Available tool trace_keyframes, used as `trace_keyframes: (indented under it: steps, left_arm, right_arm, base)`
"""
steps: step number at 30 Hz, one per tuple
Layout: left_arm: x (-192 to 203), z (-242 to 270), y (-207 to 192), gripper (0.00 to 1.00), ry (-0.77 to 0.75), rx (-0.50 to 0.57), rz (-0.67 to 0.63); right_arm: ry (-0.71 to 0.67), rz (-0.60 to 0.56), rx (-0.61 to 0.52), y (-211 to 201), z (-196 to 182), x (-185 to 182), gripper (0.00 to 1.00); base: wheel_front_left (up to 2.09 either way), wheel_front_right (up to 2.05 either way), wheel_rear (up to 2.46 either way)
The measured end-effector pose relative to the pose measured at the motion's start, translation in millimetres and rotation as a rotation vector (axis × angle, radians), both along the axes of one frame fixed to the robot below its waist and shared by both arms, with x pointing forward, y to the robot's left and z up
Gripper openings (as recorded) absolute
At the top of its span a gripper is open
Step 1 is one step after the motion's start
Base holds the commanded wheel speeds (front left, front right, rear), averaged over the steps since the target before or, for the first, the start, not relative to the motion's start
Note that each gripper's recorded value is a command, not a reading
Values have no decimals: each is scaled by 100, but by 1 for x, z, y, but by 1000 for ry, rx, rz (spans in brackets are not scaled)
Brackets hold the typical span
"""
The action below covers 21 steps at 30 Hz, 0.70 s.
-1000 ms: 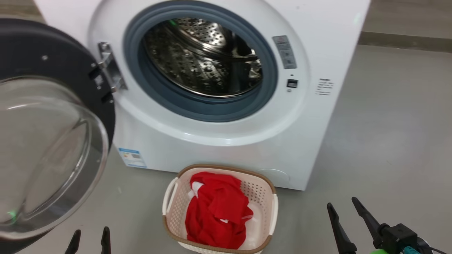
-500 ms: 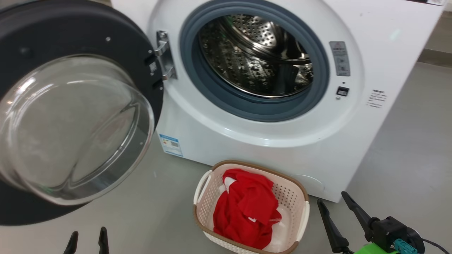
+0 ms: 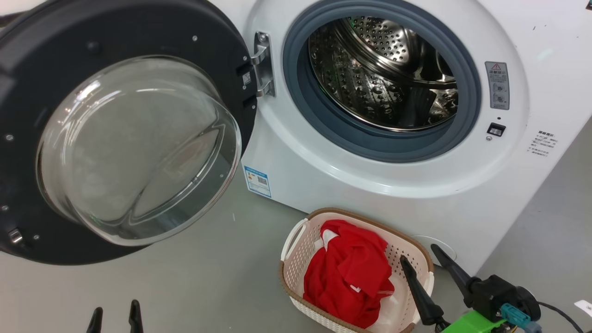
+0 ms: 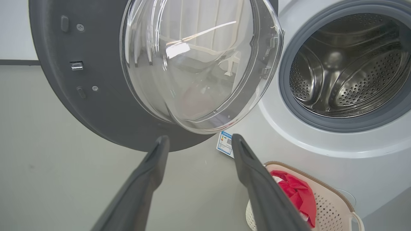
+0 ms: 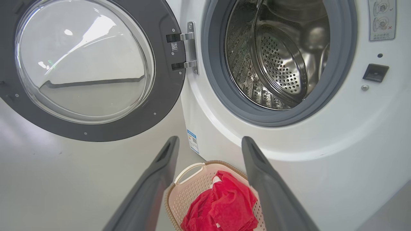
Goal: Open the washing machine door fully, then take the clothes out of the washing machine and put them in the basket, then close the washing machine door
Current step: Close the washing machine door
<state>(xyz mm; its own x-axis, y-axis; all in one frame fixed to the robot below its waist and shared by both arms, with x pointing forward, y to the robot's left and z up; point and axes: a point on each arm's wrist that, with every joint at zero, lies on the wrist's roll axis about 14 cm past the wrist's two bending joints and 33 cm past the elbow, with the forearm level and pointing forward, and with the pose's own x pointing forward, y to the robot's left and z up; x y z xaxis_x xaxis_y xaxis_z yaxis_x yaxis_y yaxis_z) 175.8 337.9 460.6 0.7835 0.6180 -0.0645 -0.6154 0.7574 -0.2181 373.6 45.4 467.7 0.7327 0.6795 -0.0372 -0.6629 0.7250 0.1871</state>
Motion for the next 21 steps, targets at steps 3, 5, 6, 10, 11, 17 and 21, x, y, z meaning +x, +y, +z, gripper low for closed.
trace_keyframes:
  steps: [3, 5, 6, 10, 11, 17, 21]
  left_arm:
    - [-1, 3, 2, 100, -7, 3, 14]
    - [-2, 4, 3, 100, -12, -2, 25]
    - [-2, 4, 3, 100, -12, -2, 25]
    - [-2, 7, 4, 100, -19, 1, 35]
    - [-2, 8, 4, 100, -20, 2, 36]
    - [-4, 7, 3, 100, -25, -7, 36]
    - [-4, 10, 4, 36, -50, -24, 42]
  right_arm:
    - [-1, 26, -4, 6, -1, 1, 100]
    - [1, 32, 0, 9, 0, 3, 100]
    - [1, 32, 0, 9, 0, 3, 100]
    - [1, 55, 0, 15, 0, 2, 100]
    - [2, 57, -1, 15, -1, 2, 100]
    - [1, 55, -2, 14, 0, 1, 100]
    - [0, 53, -2, 14, 0, 2, 100]
  base:
    - [0, 0, 0]
    - [0, 0, 0]
    - [0, 0, 0]
    - [0, 0, 0]
    - [0, 0, 0]
    - [0, 0, 0]
    - [0, 0, 0]
